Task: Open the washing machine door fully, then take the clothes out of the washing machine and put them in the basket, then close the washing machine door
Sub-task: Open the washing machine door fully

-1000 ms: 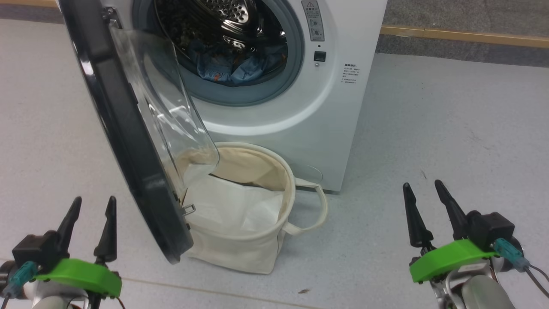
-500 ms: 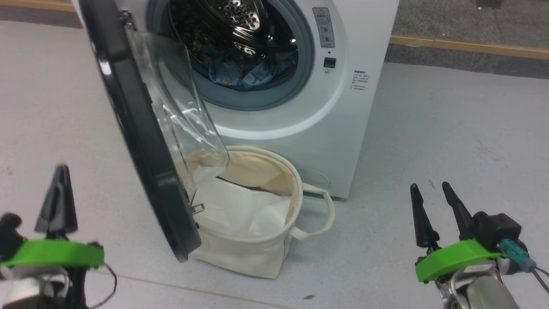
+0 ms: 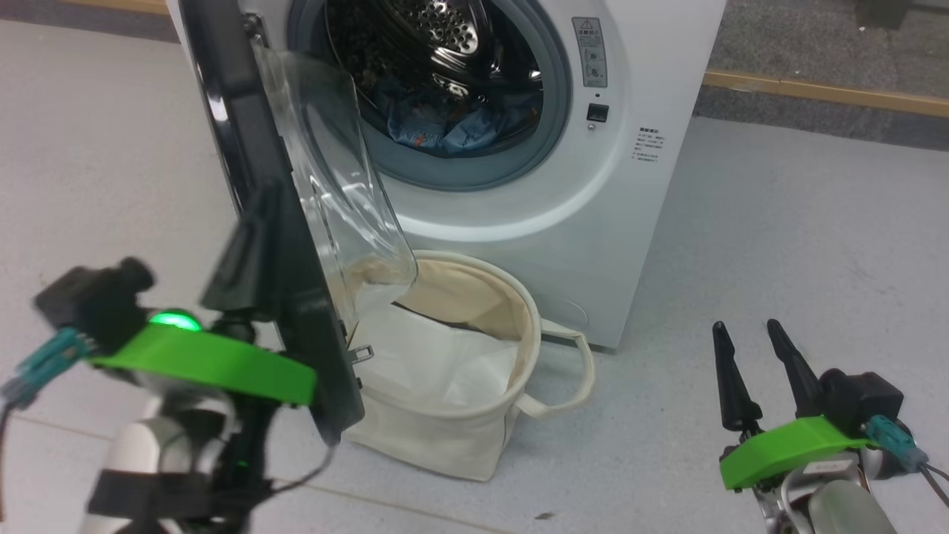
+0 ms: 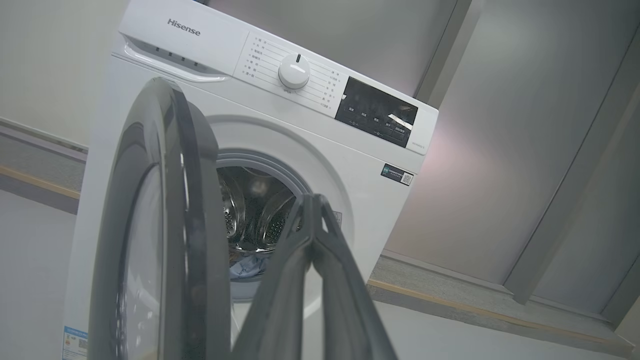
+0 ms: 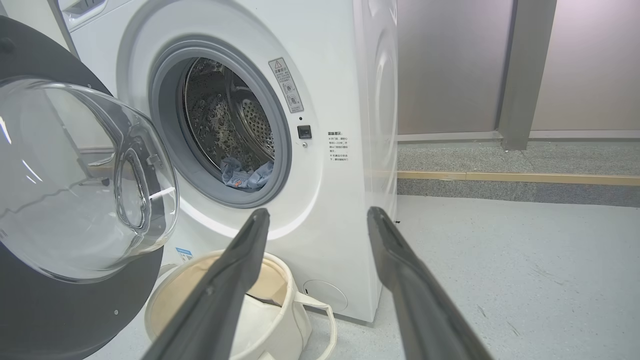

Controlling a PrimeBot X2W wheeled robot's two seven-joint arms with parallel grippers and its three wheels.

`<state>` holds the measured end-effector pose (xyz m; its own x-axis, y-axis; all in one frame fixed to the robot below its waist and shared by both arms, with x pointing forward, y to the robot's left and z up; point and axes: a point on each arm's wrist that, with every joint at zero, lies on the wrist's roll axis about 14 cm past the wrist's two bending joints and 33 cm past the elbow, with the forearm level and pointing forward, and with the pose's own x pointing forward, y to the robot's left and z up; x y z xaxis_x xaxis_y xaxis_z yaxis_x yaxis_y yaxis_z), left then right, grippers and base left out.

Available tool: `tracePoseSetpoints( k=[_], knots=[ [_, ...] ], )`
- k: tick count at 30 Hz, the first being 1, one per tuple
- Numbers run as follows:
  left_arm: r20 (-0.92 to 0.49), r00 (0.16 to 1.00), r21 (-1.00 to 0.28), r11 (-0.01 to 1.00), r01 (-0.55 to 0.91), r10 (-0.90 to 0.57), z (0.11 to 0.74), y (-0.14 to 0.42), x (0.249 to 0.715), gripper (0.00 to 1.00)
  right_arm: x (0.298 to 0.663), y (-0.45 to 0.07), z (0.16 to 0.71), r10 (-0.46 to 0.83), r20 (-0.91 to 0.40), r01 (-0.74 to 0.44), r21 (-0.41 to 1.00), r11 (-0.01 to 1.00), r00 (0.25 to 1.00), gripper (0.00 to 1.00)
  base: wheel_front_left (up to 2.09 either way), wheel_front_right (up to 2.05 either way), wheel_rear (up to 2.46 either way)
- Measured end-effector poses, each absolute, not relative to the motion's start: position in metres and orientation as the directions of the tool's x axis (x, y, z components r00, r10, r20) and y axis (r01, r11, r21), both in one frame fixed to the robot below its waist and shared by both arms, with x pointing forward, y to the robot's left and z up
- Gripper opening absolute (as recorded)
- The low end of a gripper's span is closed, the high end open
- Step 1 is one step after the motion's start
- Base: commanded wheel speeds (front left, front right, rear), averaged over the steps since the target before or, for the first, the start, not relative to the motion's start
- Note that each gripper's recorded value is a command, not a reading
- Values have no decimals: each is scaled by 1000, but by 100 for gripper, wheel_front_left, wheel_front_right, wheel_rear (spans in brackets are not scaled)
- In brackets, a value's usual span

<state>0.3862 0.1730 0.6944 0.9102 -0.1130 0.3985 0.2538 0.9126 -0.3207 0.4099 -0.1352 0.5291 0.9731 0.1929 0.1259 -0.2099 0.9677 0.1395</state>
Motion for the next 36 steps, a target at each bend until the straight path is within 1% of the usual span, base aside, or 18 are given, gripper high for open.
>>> tracePoseSetpoints(
  k=[7,11,13,19,22,25,27,36],
  knots=[
    [276,933,-425,841,334,-231,677,113,390,0,413,-137,521,190,104,-203,144,968,976,100,0,0,0],
    [203,948,-460,831,314,-246,653,95,395,0,417,-136,514,190,86,-201,148,968,978,100,0,0,0],
    [142,970,-475,846,242,-197,629,100,403,0,422,-135,512,193,82,-204,149,968,978,100,0,0,0],
    [37,990,-499,856,135,-135,584,102,407,0,433,-126,516,217,94,-230,147,962,972,100,0,0,0],
    [19,997,-500,862,80,-81,573,112,408,0,435,-120,516,233,95,-245,145,959,968,100,0,0,0],
    [2,999,-533,845,41,-47,565,121,405,0,437,-113,518,256,99,-268,138,953,962,100,0,0,0],
    [-6,1000,-515,857,-3,0,557,133,404,0,438,-105,519,275,103,-288,138,948,956,100,0,0,0],
    [-4,992,-491,864,-109,123,549,171,394,0,441,-62,525,377,120,-392,157,906,919,100,0,0,0]
  ],
)
